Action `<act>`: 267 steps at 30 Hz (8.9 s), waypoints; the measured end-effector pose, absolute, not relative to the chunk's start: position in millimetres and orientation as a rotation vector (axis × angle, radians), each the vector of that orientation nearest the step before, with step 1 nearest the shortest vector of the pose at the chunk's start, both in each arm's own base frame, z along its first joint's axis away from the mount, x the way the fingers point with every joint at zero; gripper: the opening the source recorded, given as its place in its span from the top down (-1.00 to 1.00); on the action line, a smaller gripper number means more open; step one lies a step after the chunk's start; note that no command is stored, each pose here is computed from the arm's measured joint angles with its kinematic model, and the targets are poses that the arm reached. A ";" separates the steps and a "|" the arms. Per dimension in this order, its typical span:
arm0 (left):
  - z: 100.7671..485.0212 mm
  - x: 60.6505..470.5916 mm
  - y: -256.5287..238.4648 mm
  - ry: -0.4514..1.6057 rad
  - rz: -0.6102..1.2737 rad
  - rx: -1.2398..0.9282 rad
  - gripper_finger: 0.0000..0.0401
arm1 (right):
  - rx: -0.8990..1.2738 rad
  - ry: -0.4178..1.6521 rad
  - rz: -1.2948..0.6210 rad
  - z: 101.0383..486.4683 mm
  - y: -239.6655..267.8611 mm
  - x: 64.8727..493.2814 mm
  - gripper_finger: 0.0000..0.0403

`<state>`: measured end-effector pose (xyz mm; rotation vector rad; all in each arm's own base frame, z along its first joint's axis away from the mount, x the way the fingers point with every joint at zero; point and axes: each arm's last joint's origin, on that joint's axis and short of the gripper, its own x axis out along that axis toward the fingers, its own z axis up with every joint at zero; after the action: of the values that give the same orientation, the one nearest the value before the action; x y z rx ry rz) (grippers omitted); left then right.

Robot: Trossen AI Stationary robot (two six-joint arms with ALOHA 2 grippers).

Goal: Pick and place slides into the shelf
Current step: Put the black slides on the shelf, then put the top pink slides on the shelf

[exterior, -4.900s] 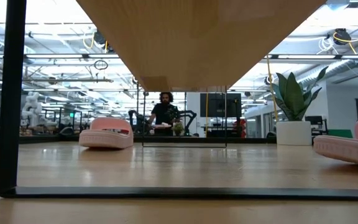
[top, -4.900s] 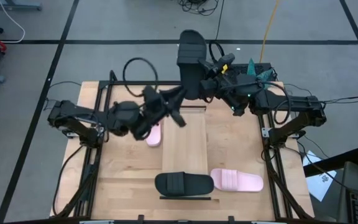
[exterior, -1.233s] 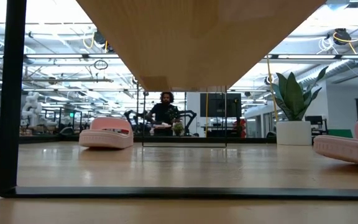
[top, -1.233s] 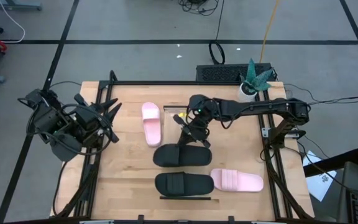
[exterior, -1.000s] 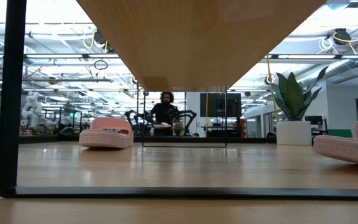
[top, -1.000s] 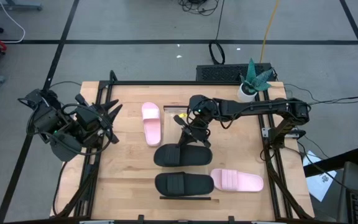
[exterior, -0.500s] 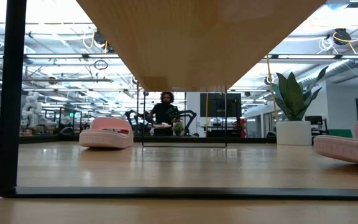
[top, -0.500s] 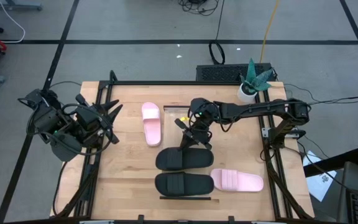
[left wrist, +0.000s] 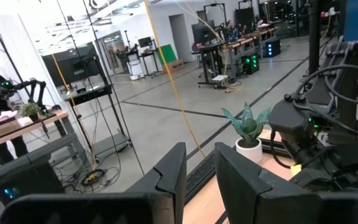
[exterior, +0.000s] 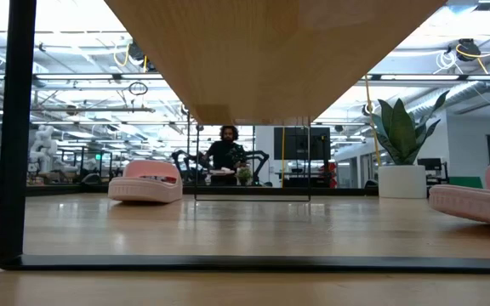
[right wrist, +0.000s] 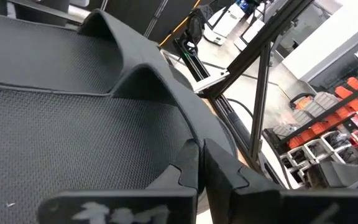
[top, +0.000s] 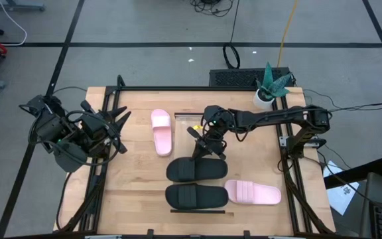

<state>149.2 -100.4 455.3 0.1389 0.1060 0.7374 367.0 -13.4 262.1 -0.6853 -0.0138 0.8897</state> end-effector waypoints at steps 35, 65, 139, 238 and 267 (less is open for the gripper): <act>455.1 149.5 -100.7 0.123 0.721 0.161 0.56 | -0.609 0.048 0.843 252.6 -0.1 366.4 1.00; 454.2 149.1 -100.3 0.132 0.719 0.178 0.56 | -0.605 0.087 0.838 249.1 -9.4 364.5 1.00; 453.2 150.3 -101.7 0.154 0.674 0.170 0.56 | -0.454 0.209 0.837 249.8 -2.1 357.6 0.38; 270.8 172.7 111.5 0.685 0.514 -0.507 0.56 | -0.461 -0.047 -0.054 418.4 29.8 207.1 0.38; 176.5 169.7 205.8 0.844 0.266 -0.771 0.56 | -0.588 -0.014 -0.225 420.4 23.3 206.6 0.38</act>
<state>169.7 205.8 176.5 -0.7707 0.8440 0.2657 206.6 23.3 420.4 -0.5882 -0.0136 -0.2248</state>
